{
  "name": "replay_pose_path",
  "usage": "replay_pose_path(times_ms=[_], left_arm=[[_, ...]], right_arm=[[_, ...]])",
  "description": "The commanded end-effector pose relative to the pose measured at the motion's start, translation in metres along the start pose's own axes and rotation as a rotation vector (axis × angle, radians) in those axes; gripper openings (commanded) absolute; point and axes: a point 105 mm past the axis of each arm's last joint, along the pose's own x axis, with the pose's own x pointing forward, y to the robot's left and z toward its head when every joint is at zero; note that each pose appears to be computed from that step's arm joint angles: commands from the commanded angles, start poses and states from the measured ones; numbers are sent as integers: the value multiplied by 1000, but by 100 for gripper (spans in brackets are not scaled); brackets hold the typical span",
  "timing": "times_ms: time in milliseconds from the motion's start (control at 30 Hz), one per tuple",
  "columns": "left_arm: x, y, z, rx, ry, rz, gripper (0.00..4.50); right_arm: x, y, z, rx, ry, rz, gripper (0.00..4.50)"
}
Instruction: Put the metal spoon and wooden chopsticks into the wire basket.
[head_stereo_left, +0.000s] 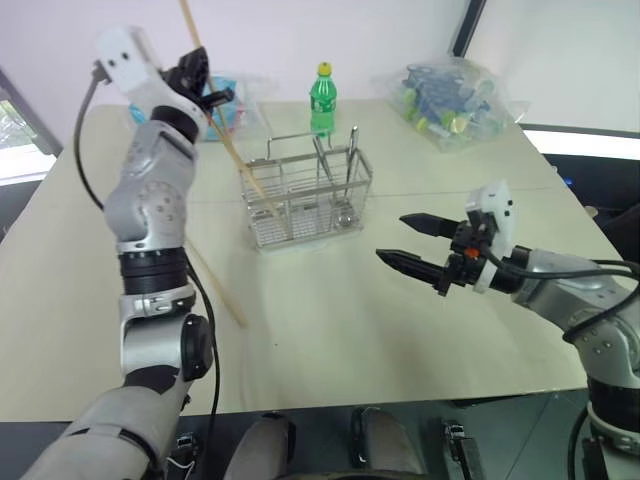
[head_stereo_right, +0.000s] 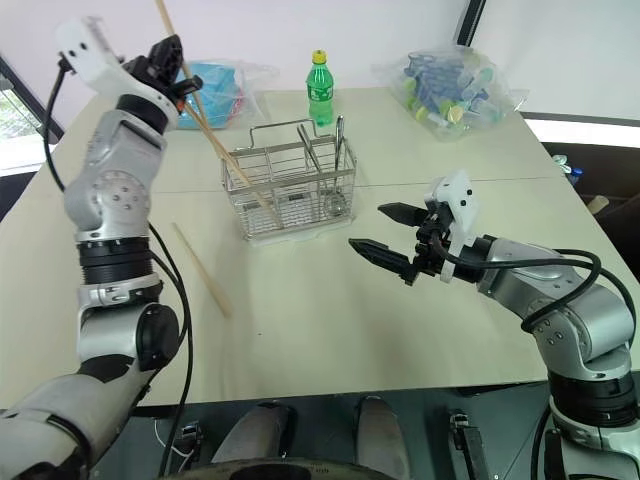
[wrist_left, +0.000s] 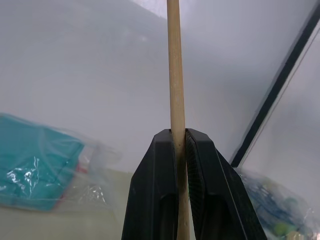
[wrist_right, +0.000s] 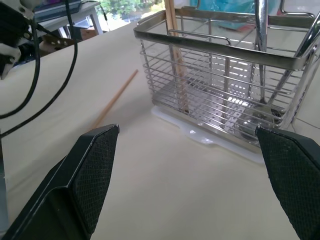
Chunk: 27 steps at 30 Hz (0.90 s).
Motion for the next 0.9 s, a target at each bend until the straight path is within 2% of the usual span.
replay_pose_path(times_ms=[33,267,367,400,467,633,667,767,900], left_arm=[[0,-15,1,24,-30,-45,5],[-9,-23,-24,100,12,-72,5],[-14,-21,-35,83,33,-67,5],[-15,-20,-37,66,39,-65,86],[-17,-19,-40,35,45,-58,152],[-22,-16,-39,9,42,-47,421],[-23,-15,-37,14,40,-42,444],[-23,-12,-31,32,33,-29,444],[-23,-10,-7,62,-14,-25,444]], right_arm=[[-5,4,13,-38,-50,-14,450],[-6,-1,15,-33,-63,-46,450],[-5,-3,15,-31,-65,-54,450],[-5,-3,15,-31,-65,-55,450],[-4,-3,15,-31,-66,-55,450],[-3,-5,16,-34,-65,-53,450],[-3,-6,16,-34,-64,-53,450],[-2,-8,16,-34,-63,-52,450],[2,-10,15,-34,-63,-41,450]])
